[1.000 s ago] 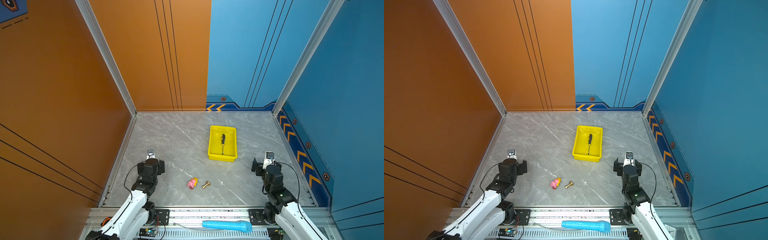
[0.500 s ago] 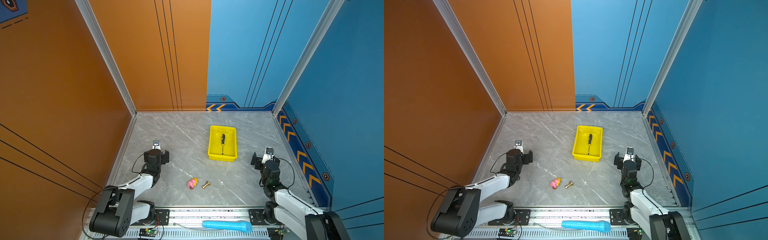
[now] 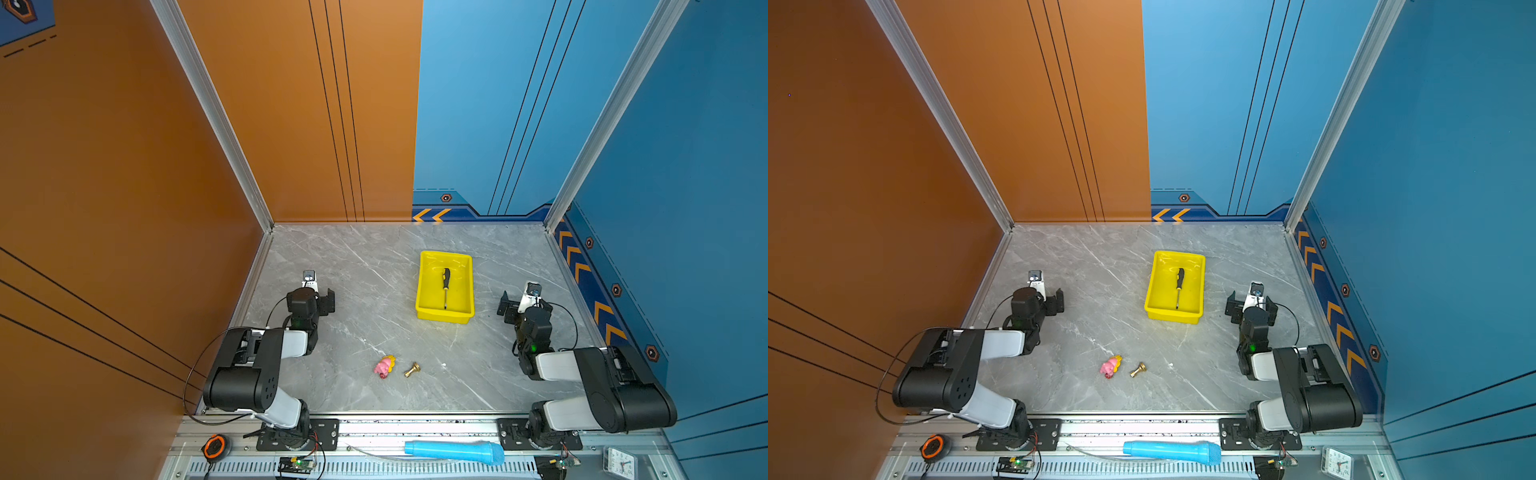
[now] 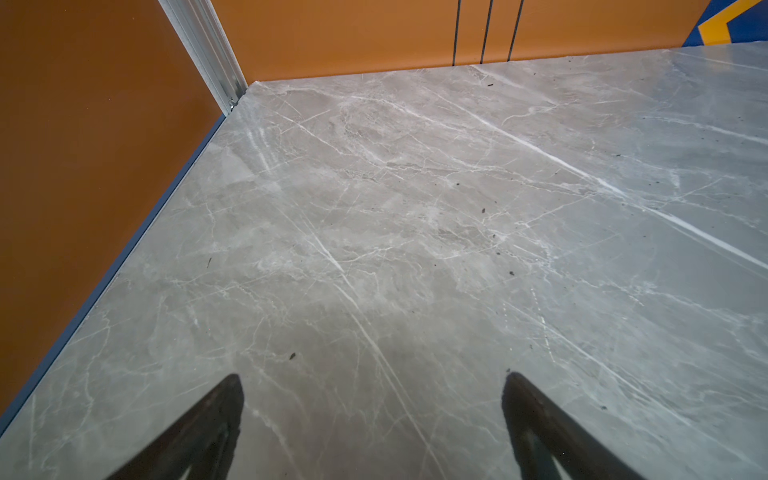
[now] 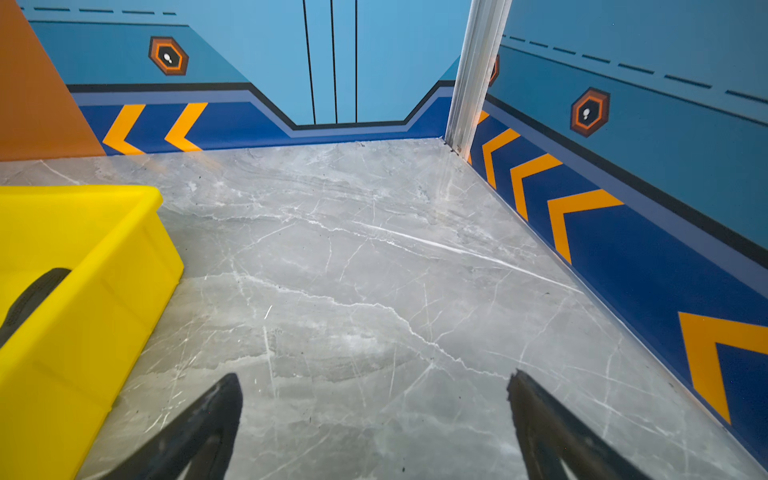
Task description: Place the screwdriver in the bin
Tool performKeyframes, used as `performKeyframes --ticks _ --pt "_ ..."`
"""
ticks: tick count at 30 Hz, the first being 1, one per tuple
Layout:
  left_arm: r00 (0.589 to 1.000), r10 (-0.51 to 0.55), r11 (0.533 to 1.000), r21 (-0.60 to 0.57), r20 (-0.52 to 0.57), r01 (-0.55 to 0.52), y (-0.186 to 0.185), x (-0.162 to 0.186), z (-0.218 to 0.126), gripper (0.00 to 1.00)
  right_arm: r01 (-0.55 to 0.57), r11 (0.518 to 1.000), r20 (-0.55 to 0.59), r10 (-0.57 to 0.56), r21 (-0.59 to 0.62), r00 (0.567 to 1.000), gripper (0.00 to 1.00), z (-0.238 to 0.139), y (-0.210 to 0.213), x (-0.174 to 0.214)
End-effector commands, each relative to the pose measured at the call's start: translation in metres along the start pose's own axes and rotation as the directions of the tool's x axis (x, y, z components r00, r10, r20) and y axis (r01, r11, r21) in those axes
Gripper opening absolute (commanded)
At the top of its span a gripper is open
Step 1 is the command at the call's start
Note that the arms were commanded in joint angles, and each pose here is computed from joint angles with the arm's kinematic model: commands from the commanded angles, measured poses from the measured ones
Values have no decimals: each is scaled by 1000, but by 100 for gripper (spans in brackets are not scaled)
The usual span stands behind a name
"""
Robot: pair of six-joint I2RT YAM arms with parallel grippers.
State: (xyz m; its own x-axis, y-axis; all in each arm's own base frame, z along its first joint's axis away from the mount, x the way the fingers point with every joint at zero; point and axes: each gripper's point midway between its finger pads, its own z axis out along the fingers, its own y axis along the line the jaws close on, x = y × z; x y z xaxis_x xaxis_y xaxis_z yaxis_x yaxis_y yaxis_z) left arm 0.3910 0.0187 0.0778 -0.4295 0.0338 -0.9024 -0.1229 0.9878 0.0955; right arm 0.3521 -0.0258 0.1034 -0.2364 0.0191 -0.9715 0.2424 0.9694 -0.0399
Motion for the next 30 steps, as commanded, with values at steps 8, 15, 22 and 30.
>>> performKeyframes --ticks 8,15,22,30 --pt "997 -31 997 69 66 27 -8 -13 0 98 -36 995 -52 41 94 998 100 34 -7 -3" --pt "996 -25 998 65 89 20 -9 -13 -1 98 -22 996 -55 27 88 998 100 33 -5 -3" --pt "996 -23 998 65 90 17 -9 -13 -1 98 -22 996 -55 27 88 998 100 33 -5 -3" --pt "996 -18 998 63 89 12 -10 -13 -1 98 -22 996 -55 27 89 998 100 33 -5 -3"
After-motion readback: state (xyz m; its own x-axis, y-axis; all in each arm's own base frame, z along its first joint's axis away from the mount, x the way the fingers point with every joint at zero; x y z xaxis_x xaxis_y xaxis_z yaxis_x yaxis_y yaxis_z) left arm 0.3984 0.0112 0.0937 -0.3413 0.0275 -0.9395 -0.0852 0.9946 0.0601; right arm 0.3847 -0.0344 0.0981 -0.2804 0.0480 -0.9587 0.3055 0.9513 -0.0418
